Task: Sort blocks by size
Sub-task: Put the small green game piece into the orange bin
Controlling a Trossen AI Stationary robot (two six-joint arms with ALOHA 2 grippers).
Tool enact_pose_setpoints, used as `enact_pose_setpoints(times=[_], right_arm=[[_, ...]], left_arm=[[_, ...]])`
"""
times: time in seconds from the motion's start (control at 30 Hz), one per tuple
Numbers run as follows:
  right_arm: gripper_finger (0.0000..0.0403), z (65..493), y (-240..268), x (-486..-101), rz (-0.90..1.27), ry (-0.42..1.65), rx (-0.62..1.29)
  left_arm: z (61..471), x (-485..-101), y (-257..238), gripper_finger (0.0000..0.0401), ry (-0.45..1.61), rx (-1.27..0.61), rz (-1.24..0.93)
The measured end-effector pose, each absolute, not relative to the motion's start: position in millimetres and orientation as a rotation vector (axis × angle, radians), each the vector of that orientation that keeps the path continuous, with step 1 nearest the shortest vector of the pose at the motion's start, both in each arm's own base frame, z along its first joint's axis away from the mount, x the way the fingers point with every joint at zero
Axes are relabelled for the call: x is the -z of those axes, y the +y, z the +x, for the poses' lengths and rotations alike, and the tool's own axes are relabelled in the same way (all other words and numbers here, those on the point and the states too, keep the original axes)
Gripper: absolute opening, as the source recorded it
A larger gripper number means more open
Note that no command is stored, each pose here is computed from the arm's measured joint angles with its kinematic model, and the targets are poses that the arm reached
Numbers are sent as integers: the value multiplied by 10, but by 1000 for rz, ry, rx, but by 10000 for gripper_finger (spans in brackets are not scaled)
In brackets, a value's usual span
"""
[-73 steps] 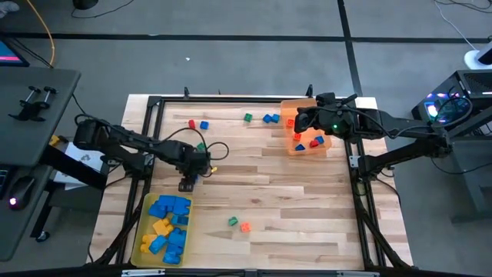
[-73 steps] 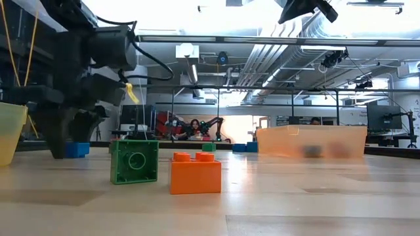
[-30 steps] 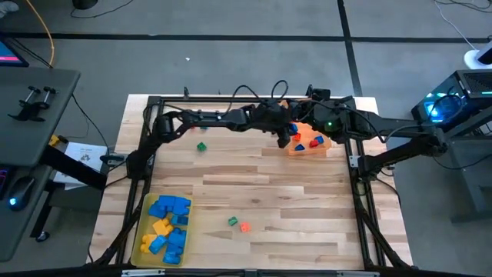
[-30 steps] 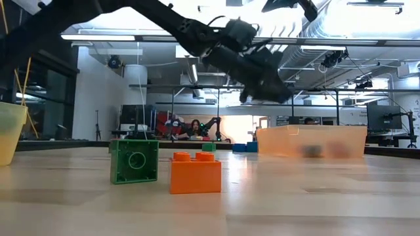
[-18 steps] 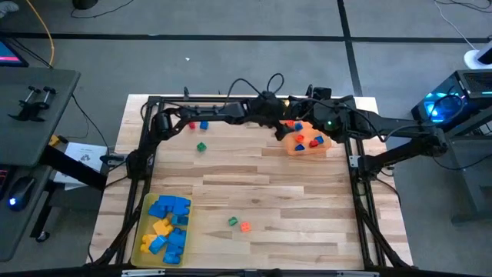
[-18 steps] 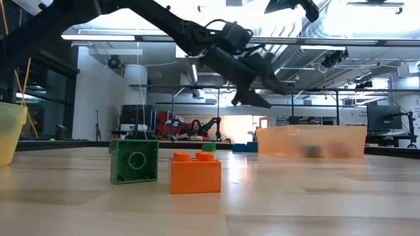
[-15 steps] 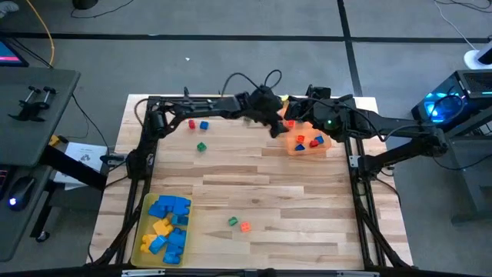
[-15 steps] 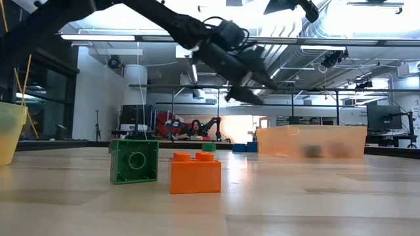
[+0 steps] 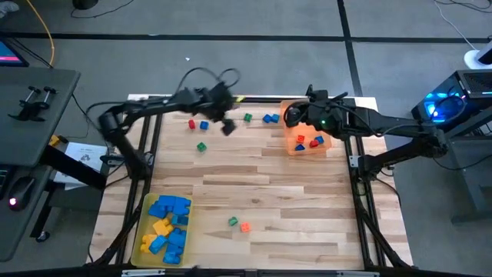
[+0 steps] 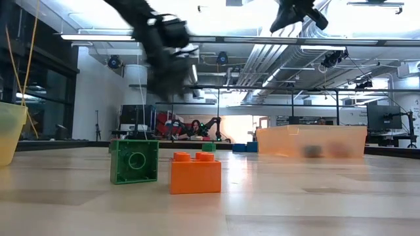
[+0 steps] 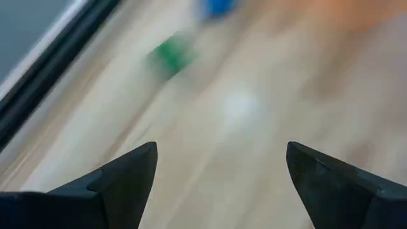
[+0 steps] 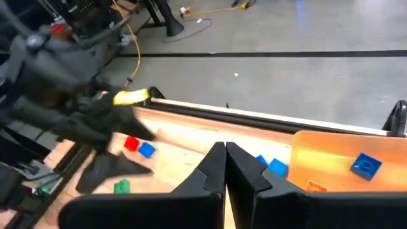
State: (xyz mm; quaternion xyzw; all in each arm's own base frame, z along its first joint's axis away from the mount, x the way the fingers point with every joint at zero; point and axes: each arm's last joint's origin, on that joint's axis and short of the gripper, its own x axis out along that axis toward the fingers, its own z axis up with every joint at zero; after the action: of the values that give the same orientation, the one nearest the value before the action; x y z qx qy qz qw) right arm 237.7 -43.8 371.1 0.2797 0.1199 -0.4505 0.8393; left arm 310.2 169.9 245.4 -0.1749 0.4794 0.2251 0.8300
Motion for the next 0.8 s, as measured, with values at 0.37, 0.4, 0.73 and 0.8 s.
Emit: enact_pose_setpoints(times=[0.37, 0.4, 0.73, 0.8], right_arm=[[0, 2372, -437, -3702, 580, 267, 955], [0, 2372, -436, -3704, 582, 266, 953], [0, 2379, -433, -3709, 600, 262, 937], [0, 2380, -432, -3709, 602, 263, 934]], left_arm=[[2182, -1820, 1106, 335, 1293, -730, -531], [2175, -1755, 1094, 335, 1320, -716, -545], [2282, -1504, 1105, 335, 1403, -593, -481], [2285, -1474, 1111, 335, 1415, -594, -484]])
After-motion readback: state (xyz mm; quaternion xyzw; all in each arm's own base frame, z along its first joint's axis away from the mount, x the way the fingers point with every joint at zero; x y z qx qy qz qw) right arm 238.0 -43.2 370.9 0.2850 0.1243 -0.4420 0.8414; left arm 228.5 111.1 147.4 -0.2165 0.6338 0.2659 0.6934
